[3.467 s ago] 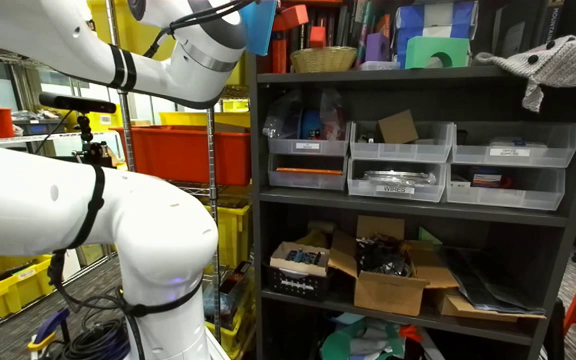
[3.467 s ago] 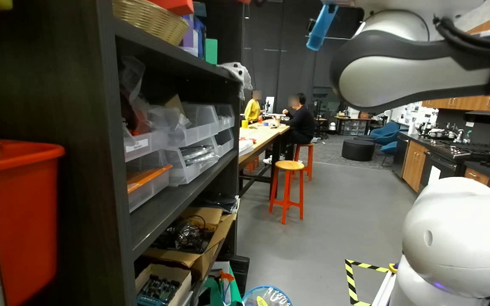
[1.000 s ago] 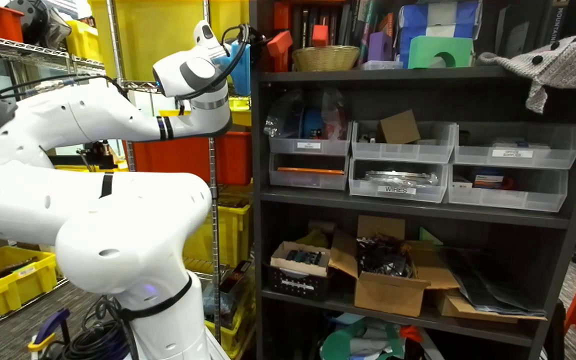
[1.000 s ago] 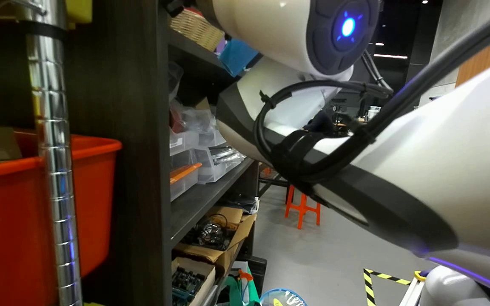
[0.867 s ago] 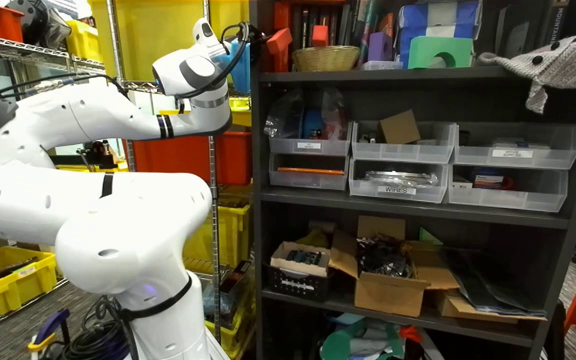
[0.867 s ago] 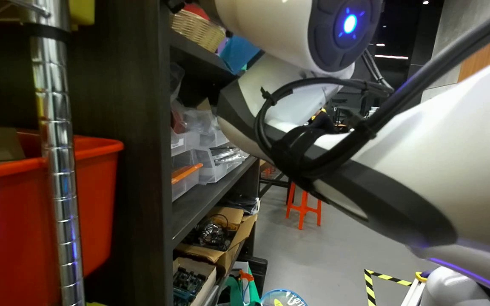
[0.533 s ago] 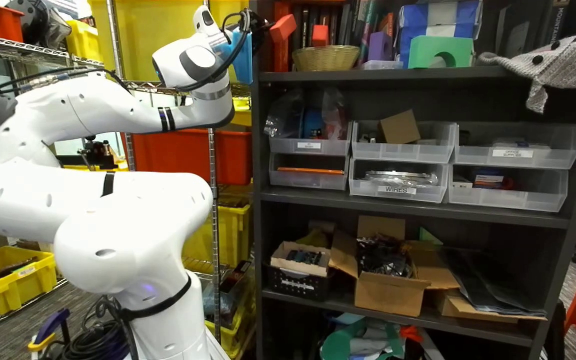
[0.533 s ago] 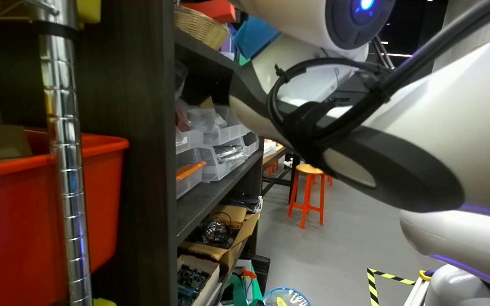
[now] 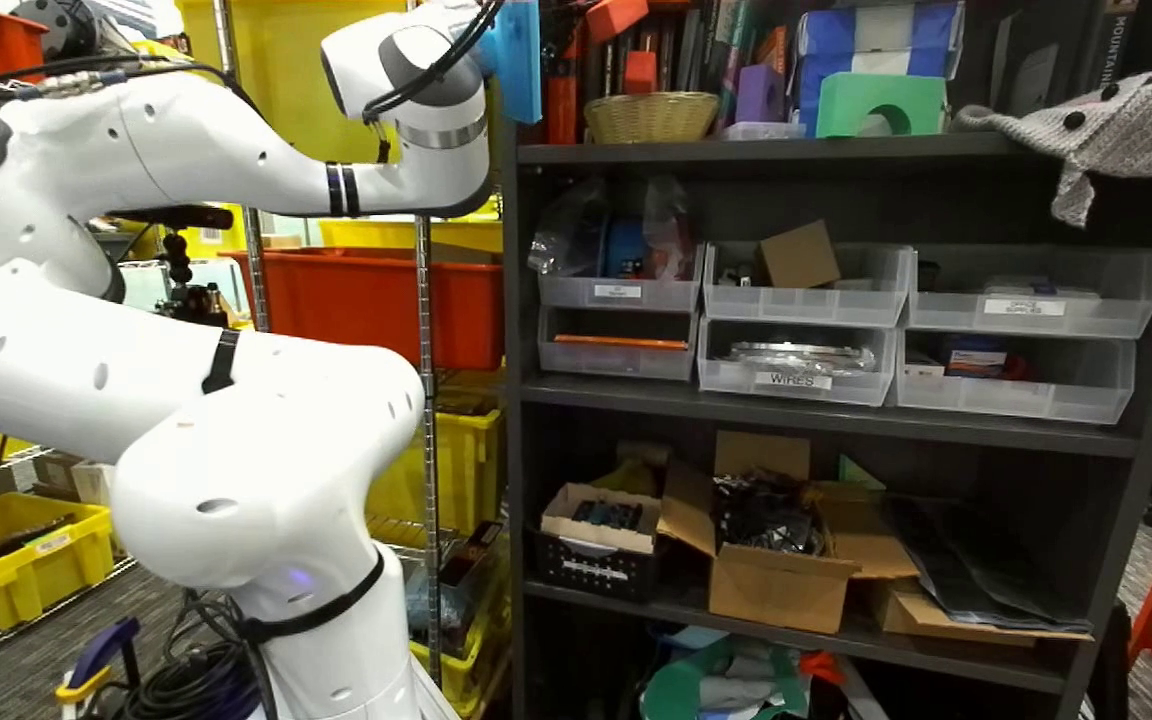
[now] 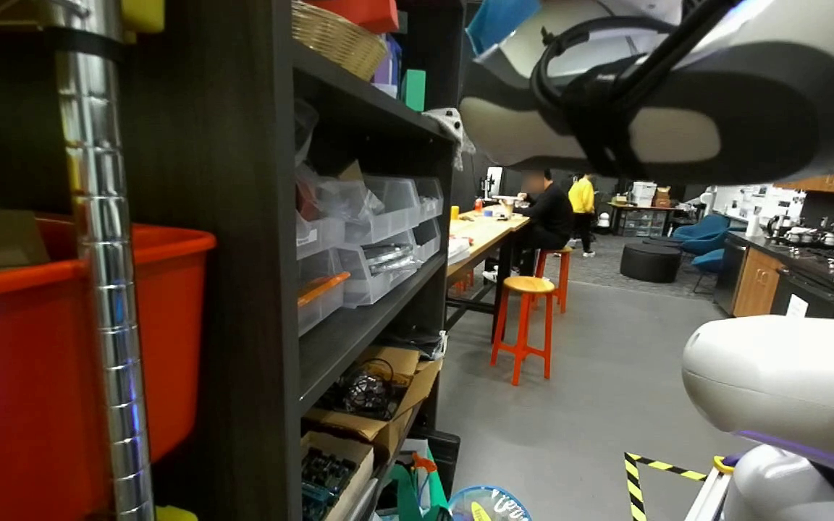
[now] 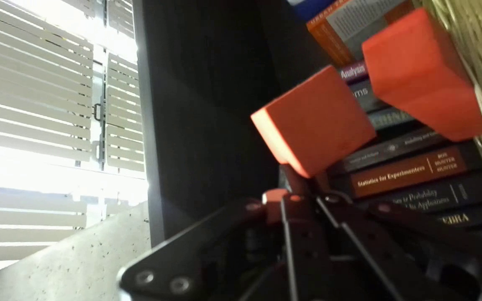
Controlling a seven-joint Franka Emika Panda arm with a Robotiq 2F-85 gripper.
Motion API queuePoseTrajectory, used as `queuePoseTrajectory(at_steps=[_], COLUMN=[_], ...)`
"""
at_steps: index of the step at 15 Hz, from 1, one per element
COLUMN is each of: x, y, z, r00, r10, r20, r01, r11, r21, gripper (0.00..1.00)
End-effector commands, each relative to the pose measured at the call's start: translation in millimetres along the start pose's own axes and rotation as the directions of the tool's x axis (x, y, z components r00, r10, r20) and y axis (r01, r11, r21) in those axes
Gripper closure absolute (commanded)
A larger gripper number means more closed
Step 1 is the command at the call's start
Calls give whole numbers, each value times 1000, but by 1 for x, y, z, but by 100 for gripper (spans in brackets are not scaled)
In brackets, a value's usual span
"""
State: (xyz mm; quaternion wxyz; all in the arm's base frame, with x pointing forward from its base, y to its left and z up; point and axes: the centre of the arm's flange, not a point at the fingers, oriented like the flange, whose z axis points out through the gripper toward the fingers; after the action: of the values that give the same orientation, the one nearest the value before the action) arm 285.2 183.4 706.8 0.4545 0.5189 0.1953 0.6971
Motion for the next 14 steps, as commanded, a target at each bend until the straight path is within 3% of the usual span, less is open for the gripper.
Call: queuePoseTrajectory(at_steps=[1, 5, 14], x=[-12, -11, 8], y=[34, 60, 101], z=[17, 12, -21], r00=[993, 985, 983], r10=[-105, -166, -176], r20=[49, 55, -46], r01=[99, 153, 182], r11=[990, 972, 956], r21=[104, 180, 228], gripper=[100, 100, 100])
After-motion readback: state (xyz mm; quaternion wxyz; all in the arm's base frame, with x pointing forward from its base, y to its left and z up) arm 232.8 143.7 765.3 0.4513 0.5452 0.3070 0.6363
